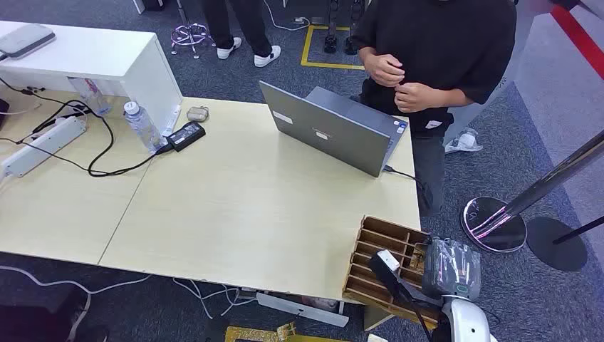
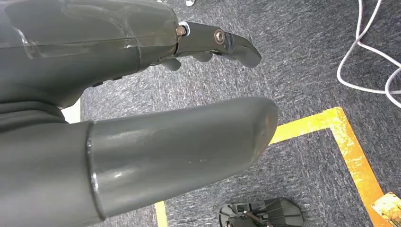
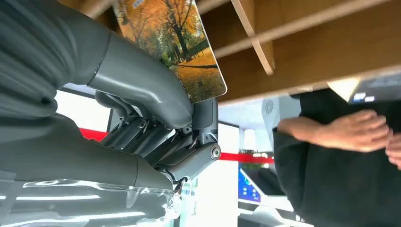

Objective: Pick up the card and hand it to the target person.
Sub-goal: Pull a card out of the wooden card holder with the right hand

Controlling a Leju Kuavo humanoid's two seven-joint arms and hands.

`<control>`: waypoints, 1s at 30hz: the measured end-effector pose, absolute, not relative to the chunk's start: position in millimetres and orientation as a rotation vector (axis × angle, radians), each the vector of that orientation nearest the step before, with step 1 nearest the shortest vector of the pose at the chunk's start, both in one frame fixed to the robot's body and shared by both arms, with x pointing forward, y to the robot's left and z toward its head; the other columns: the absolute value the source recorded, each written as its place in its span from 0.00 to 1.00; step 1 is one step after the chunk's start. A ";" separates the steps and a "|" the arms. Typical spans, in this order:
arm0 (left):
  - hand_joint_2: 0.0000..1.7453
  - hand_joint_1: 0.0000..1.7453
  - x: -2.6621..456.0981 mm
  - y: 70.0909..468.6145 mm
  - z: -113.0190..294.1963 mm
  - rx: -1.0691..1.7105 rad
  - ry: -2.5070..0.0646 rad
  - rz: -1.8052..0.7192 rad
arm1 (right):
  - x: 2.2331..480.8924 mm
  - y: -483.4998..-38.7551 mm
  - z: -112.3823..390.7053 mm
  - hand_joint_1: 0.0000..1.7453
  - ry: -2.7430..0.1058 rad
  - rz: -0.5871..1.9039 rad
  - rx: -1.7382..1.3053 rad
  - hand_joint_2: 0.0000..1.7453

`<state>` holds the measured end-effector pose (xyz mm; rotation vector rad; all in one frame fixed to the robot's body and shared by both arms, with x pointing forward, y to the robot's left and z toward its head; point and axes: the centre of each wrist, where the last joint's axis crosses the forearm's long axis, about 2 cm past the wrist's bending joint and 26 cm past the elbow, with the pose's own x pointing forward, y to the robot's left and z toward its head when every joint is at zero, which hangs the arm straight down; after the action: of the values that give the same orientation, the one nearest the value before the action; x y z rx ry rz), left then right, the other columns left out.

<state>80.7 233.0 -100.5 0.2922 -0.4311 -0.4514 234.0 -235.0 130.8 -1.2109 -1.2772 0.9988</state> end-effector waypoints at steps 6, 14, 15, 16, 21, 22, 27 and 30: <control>0.00 0.00 80.9 232.9 -100.5 0.288 -0.431 -0.455 | 236.4 -235.2 136.8 1.00 -1.332 0.969 -1.258 1.00; 0.00 0.00 81.6 232.9 -100.4 0.288 -0.431 -0.458 | 239.8 -236.2 146.2 1.00 -1.408 0.925 -1.317 1.00; 0.00 0.00 81.6 232.9 -100.3 0.288 -0.430 -0.458 | 239.8 -236.1 146.7 1.00 -1.416 0.921 -1.321 1.00; 0.00 0.00 81.7 232.9 -100.3 0.288 -0.430 -0.458 | 239.8 -236.1 147.0 1.00 -1.422 0.917 -1.324 1.00; 0.00 0.00 81.8 232.8 -100.3 0.288 -0.431 -0.459 | 239.9 -236.3 147.5 1.00 -1.435 0.910 -1.333 1.00; 0.00 0.00 81.9 232.7 -100.3 0.288 -0.431 -0.460 | 240.2 -236.6 148.6 1.00 -1.445 0.904 -1.341 1.00; 0.00 0.00 83.0 231.7 -100.0 0.282 -0.433 -0.471 | 245.5 -238.4 158.7 1.00 -1.487 0.888 -1.387 1.00; 0.00 0.00 84.4 231.3 -99.7 0.279 -0.434 -0.480 | 252.4 -240.5 169.0 1.00 -1.507 0.893 -1.426 1.00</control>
<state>84.4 231.3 -99.7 0.2792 -0.4340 -0.4801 252.4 -240.5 169.0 -1.4259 -1.5065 0.8926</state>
